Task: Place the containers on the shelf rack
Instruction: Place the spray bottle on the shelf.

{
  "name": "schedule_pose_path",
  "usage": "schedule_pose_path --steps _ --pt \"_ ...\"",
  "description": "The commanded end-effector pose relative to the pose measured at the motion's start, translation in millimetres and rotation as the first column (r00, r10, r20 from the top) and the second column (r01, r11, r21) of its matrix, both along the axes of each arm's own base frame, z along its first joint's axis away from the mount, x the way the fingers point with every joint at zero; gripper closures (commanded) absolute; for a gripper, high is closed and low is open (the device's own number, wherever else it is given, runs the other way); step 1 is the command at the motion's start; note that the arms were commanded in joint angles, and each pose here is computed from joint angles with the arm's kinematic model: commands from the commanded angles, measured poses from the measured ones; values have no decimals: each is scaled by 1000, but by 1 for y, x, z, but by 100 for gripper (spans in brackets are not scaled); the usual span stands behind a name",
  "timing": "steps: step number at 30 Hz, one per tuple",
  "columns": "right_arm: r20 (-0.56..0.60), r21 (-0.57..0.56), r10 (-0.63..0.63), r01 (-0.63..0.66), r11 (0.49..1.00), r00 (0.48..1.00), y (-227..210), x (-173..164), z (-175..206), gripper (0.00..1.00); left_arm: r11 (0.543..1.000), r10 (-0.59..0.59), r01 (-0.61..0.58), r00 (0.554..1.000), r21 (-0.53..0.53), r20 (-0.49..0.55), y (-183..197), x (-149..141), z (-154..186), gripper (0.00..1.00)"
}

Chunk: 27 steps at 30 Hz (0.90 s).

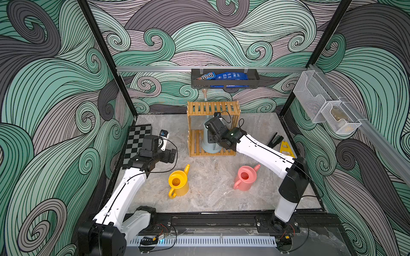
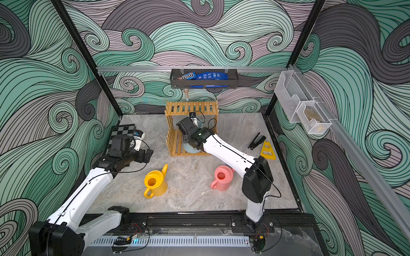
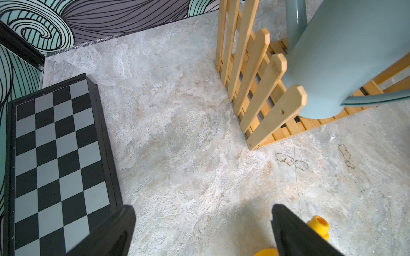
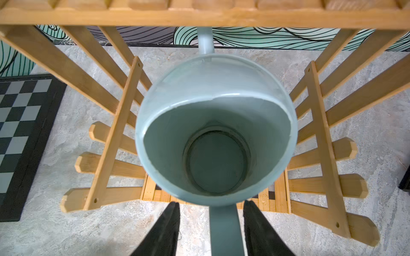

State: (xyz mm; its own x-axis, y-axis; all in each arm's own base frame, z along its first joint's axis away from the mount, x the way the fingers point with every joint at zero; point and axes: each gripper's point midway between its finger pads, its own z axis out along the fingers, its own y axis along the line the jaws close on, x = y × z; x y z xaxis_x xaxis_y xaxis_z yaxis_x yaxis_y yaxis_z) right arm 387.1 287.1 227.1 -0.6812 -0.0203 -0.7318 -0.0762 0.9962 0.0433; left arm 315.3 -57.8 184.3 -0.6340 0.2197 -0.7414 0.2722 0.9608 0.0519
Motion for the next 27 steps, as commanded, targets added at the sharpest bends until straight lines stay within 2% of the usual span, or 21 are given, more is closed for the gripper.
schedule_pose_path --steps 1,6,18,23,27 --pt "-4 65 11 -11 998 1000 3 -12 18 47 1000 -4 5 1000 -9 31 -3 4 14 1" --pt "-20 128 28 -25 991 999 4 -23 17 45 1000 -6 7 999 -13 33 -3 4 15 1" --pt "-57 159 52 -43 986 997 11 -29 8 45 1000 -14 14 999 -4 40 -3 2 17 1" --pt "-50 154 45 -37 987 998 8 -30 15 44 996 -43 39 997 74 56 3 -1 31 1" --pt "-21 137 29 -26 990 999 -7 -33 26 42 968 -154 144 987 204 38 5 -12 49 1"
